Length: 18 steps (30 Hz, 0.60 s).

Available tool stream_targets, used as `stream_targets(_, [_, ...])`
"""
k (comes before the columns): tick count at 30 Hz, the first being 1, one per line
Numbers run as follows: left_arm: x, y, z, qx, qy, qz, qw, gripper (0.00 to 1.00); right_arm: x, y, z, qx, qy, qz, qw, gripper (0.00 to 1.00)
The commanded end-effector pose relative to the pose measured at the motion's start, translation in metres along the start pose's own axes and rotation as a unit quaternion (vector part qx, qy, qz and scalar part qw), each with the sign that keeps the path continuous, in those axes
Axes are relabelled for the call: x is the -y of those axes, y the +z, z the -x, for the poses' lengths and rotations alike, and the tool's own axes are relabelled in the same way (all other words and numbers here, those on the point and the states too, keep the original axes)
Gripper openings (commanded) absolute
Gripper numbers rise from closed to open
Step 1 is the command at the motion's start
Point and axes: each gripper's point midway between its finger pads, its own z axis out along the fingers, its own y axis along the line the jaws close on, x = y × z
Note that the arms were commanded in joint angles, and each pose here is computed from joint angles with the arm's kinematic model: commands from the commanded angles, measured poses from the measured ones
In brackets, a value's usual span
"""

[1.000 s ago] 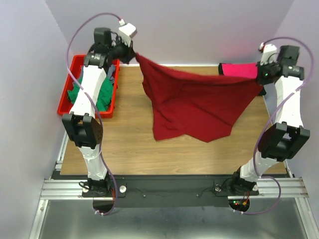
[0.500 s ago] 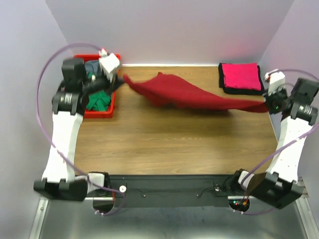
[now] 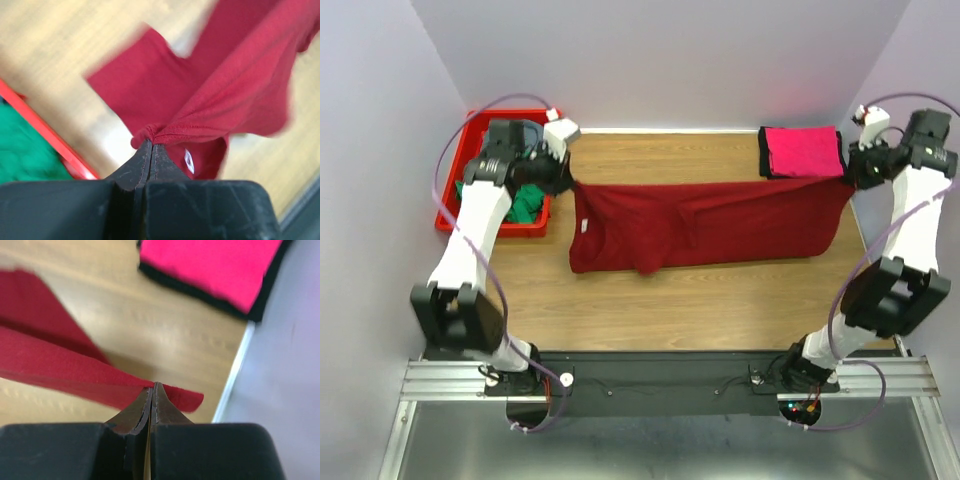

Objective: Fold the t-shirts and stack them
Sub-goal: Flatten the tshirt out

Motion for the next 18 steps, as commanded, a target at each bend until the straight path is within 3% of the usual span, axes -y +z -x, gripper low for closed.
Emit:
stream_targets(1, [-0.059, 0.006, 0.096, 0.108, 0.011, 0.077, 0.991, 0.0, 0.012, 0.017, 0.074, 0.07, -0.004, -0.016, 0.997, 0.01])
stream_targets(2, [-0.075, 0.026, 0.1, 0.104, -0.01, 0.073, 0.992, 0.0, 0.019, 0.021, 0.087, 0.082, 0.0, -0.021, 0.996, 0.01])
stream_targets(3, [-0.091, 0.025, 0.136, 0.134, 0.0, 0.083, 0.987, 0.0, 0.034, 0.014, 0.121, 0.117, 0.008, -0.038, 0.992, 0.01])
stream_targets(5, [-0.099, 0.013, 0.175, 0.169, 0.01, 0.086, 0.982, 0.0, 0.051, 0.008, 0.151, 0.148, 0.016, -0.061, 0.987, 0.01])
stream_targets(6, [-0.093, -0.02, 0.223, 0.226, 0.035, 0.094, 0.969, 0.0, 0.06, 0.005, 0.164, 0.163, 0.019, -0.075, 0.984, 0.01])
stream_targets(9, [-0.086, -0.062, 0.267, 0.294, 0.063, 0.094, 0.949, 0.0, 0.058, -0.046, 0.209, 0.235, -0.022, -0.104, 0.966, 0.01])
stream_targets(10, [-0.067, -0.097, 0.289, 0.338, 0.096, 0.094, 0.931, 0.0, 0.053, -0.067, 0.219, 0.257, -0.035, -0.115, 0.959, 0.01])
stream_targets(11, [-0.059, -0.113, 0.294, 0.355, 0.106, 0.095, 0.924, 0.0, 0.049, -0.081, 0.222, 0.269, -0.042, -0.122, 0.955, 0.01])
stream_targets(12, [-0.062, -0.102, 0.277, 0.343, 0.089, 0.089, 0.931, 0.0, 0.046, -0.092, 0.224, 0.279, -0.049, -0.129, 0.95, 0.01])
stream_targets(13, [-0.038, -0.136, 0.288, 0.374, 0.124, 0.098, 0.914, 0.0, 0.033, -0.125, 0.231, 0.305, -0.075, -0.146, 0.938, 0.01])
stream_targets(14, [-0.04, -0.117, 0.263, 0.349, 0.112, 0.088, 0.926, 0.0, 0.032, -0.108, 0.21, 0.279, -0.085, -0.14, 0.946, 0.01])
stream_targets(16, [-0.02, -0.13, 0.25, 0.342, 0.142, 0.087, 0.925, 0.0, 0.025, -0.11, 0.195, 0.271, -0.105, -0.149, 0.945, 0.01])
stream_targets(17, [-0.019, -0.12, 0.231, 0.315, 0.136, 0.081, 0.936, 0.0, 0.014, -0.123, 0.189, 0.271, -0.124, -0.154, 0.942, 0.01])
stream_targets(18, [-0.02, -0.101, 0.203, 0.28, 0.126, 0.068, 0.949, 0.0, 0.013, -0.097, 0.156, 0.229, -0.135, -0.144, 0.953, 0.01])
